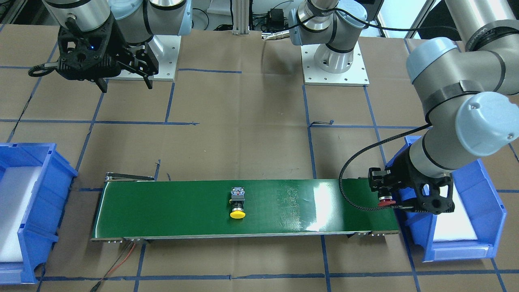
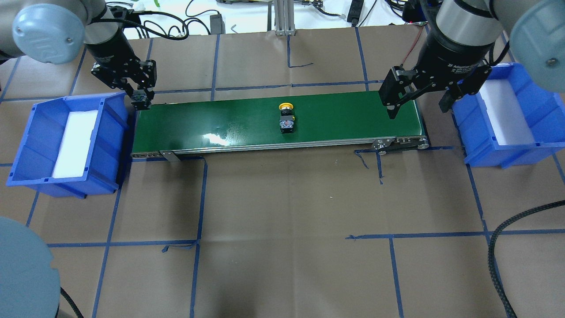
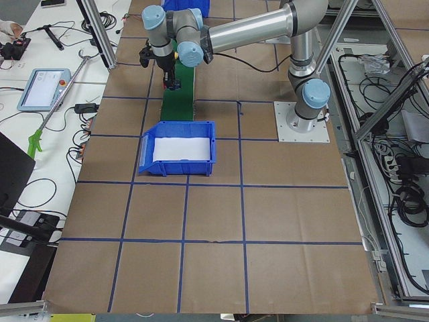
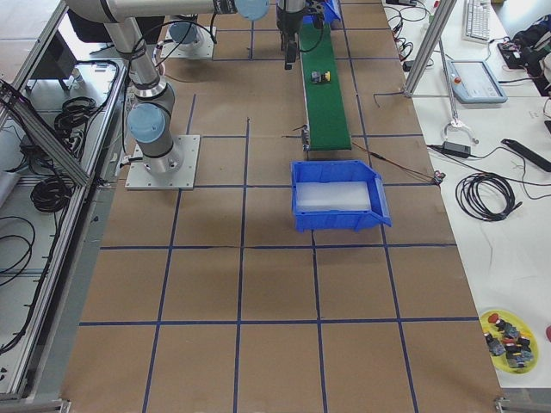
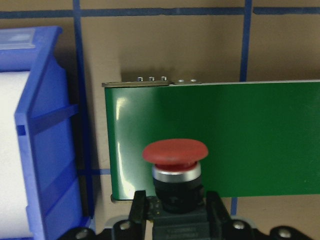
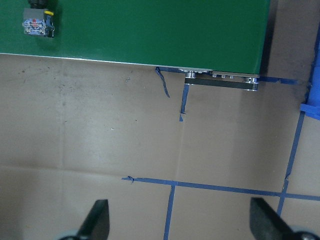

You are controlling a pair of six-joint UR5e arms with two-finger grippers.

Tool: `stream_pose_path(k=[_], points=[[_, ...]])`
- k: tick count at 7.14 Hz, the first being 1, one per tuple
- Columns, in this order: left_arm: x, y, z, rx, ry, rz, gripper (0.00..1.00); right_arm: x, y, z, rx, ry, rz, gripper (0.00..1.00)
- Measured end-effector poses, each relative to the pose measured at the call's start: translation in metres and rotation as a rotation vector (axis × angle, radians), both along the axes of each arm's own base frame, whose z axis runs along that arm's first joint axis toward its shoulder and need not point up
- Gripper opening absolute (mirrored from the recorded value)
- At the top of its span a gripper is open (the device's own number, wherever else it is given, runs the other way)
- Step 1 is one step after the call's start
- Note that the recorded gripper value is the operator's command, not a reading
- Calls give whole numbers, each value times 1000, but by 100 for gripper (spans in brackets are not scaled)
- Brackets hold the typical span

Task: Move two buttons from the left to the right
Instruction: 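Lift the red button and carry it over the belt, then place the red button on the belt while the right gripper reaches toward the yellow button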

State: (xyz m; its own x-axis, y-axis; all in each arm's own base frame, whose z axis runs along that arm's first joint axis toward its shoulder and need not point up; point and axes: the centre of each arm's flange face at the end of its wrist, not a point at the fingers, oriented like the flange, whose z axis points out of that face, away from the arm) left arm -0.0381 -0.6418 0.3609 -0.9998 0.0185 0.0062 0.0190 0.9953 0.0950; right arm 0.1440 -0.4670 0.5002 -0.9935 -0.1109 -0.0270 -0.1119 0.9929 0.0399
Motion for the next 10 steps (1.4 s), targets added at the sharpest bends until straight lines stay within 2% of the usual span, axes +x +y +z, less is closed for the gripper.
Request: stream_pose_path(k=[2,4,7,10], points=[[-7,-2,-27,24,2,-3,8,3,-4,-5,3,-6,-2,100],[-8,4,-54,-7,-2,-9,8,6,-18,-16,-4,-10,-1,100],[-9,16,-86,-63,-11,-16,8,9,-58,-43,-56,-17,0,100],[-8,20,-93,-62,-11,-15,11,13,-85,-65,-133,-64,5,100]])
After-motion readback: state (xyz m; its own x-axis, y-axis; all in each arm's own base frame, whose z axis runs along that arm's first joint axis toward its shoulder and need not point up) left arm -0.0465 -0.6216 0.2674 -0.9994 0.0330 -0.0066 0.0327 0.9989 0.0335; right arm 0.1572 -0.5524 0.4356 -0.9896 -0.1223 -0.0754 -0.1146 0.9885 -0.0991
